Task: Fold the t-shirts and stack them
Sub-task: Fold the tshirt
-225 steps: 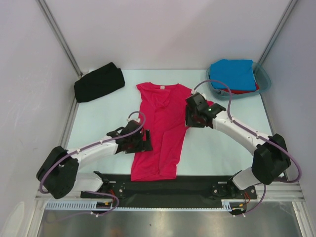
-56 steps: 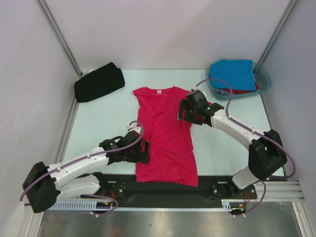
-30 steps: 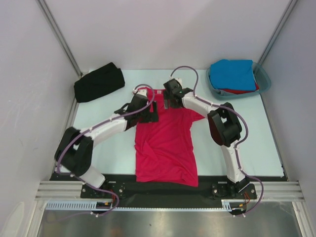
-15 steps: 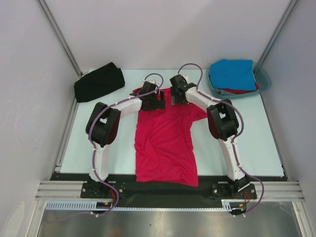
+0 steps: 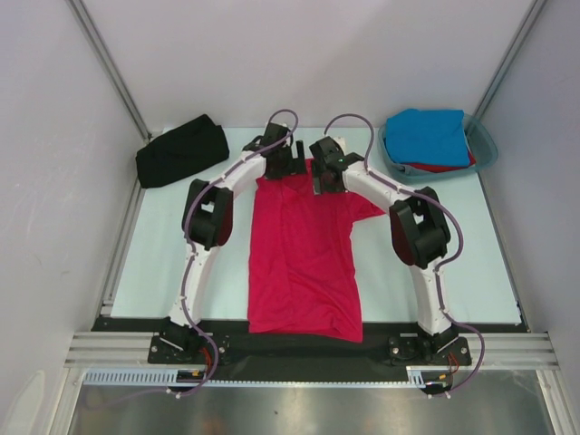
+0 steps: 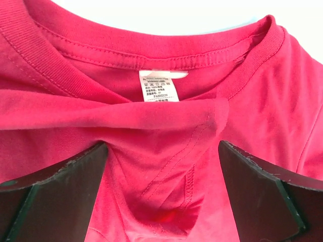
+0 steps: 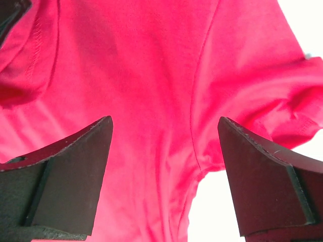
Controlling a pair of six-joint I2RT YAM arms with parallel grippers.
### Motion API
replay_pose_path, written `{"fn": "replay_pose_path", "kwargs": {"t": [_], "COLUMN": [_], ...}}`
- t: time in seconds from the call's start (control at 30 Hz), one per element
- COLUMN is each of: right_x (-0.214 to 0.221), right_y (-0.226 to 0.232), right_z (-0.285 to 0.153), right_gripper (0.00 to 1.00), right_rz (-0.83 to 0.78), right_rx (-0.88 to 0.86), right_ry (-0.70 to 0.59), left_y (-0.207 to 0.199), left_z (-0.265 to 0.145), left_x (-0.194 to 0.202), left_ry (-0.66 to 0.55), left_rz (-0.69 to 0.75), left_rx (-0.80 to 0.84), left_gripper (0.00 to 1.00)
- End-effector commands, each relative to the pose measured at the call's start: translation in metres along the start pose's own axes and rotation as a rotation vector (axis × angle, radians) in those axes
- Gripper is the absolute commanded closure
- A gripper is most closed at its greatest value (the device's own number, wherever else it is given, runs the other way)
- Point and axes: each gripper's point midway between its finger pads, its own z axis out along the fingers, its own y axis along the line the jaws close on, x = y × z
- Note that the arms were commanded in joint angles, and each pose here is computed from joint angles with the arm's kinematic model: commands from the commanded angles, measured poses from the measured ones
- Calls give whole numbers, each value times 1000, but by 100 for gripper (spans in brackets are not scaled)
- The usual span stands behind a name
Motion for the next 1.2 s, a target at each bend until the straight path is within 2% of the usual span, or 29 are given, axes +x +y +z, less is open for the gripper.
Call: {"fn": "replay_pose_path", "kwargs": {"t": [0.0,0.13,0.33,0.5,0.6,0.8,0.87,0.93,1.0,1.1,1.17], "right_x": [-18,-17,-21,-18,-17,-14,-10,-12,-8,-3,-1], "right_y": [-12,-16,-22,-23,-23,-23,-20,-17,-16,-16,-14], "right_z": [-26,-32,-45,-48,-49,-52,-54,-59,-63,-68,-73], "right_gripper": [10,9,9,9,9,9,9,9,9,9,9], "right_rz": [21,22,29,35,37,40,34,34,24,19,22], "right_rx": [18,28,36,26,23,19,5,-17,-20,-26,-32], "right_ry": [-54,-47,-58,-53,-48,-39,-35,-47,-42,-40,-44], "left_y": [29,28,63,78,84,95,84,80,86,104,115], "left_z": [18,17,23,21,27,28,19,16,12,4,-3], "left_x": [20,18,6,-18,-19,-35,-43,-48,-71,-98,-99], "left_ry": [97,94,116,78,87,70,54,22,-44,-81,-78], "left_rz": [-17,-23,-144,-174,-171,-191,-174,-134,-98,-136,-147], "left_rx": [-19,-14,-15,-1,-14,12,63,34,1,17,12], "left_gripper": [0,2,11,18,20,19,18,17,14,14,14]}}
